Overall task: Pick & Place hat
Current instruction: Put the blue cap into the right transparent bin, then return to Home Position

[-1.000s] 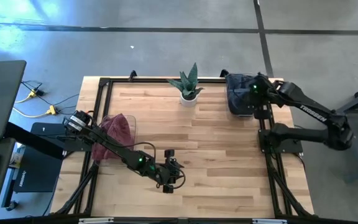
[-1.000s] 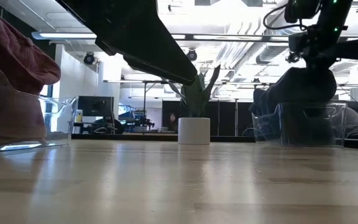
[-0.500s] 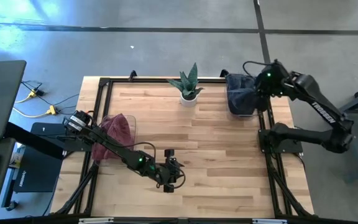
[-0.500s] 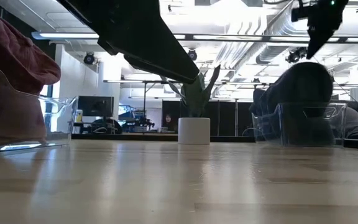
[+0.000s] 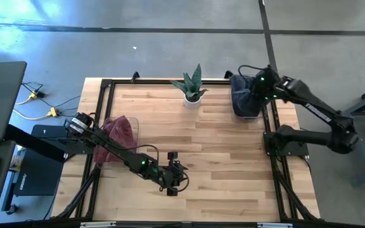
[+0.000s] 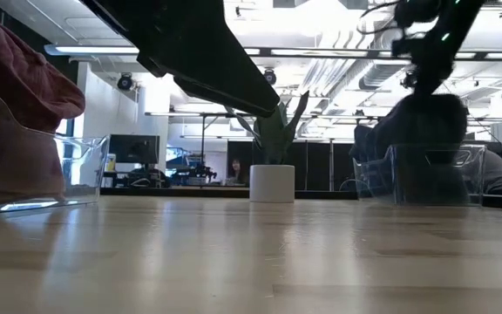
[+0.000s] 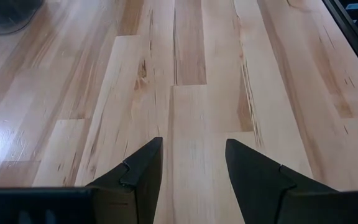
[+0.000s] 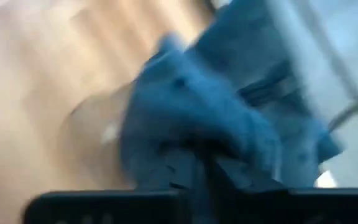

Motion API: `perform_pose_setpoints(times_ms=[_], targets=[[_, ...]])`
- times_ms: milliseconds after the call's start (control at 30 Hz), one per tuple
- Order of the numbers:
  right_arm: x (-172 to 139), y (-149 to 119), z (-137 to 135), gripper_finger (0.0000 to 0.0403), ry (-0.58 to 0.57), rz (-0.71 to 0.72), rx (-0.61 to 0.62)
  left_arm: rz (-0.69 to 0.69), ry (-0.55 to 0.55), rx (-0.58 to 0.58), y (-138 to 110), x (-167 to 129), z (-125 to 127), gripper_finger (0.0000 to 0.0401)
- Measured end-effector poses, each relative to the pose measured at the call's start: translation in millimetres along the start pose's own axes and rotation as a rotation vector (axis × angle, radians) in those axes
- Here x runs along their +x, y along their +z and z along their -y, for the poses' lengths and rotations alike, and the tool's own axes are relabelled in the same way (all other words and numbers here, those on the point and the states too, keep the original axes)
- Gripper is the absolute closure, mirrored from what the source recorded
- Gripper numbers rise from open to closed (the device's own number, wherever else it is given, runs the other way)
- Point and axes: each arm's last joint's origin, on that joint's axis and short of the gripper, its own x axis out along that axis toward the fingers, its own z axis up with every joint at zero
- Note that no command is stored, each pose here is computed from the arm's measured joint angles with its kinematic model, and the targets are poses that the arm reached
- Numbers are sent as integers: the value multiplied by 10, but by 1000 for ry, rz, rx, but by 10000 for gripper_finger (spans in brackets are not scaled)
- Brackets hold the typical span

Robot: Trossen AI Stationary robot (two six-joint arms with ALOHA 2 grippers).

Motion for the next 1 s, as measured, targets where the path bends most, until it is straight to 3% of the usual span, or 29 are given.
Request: perform_pose_setpoints(times_ms=[100, 267, 367, 500, 700, 1000], targets=[[256, 92, 33, 396, -79, 84, 30, 1, 1, 0, 0, 0, 0, 231], [580, 143, 97, 368, -134, 41, 60, 1, 1, 0, 1, 0, 0, 231], [552, 168, 120, 363, -165, 6, 97, 1, 1, 0, 1, 0, 0, 231], [291, 201, 98, 372, -121, 19, 167, 1, 1, 0, 1, 0, 0, 231], [-39, 85, -108, 394, 142, 94, 210, 7, -2, -11, 7, -1, 3, 231], [1, -491, -782, 401, 596, 508, 173, 45, -5, -9, 97, -82, -16, 236]])
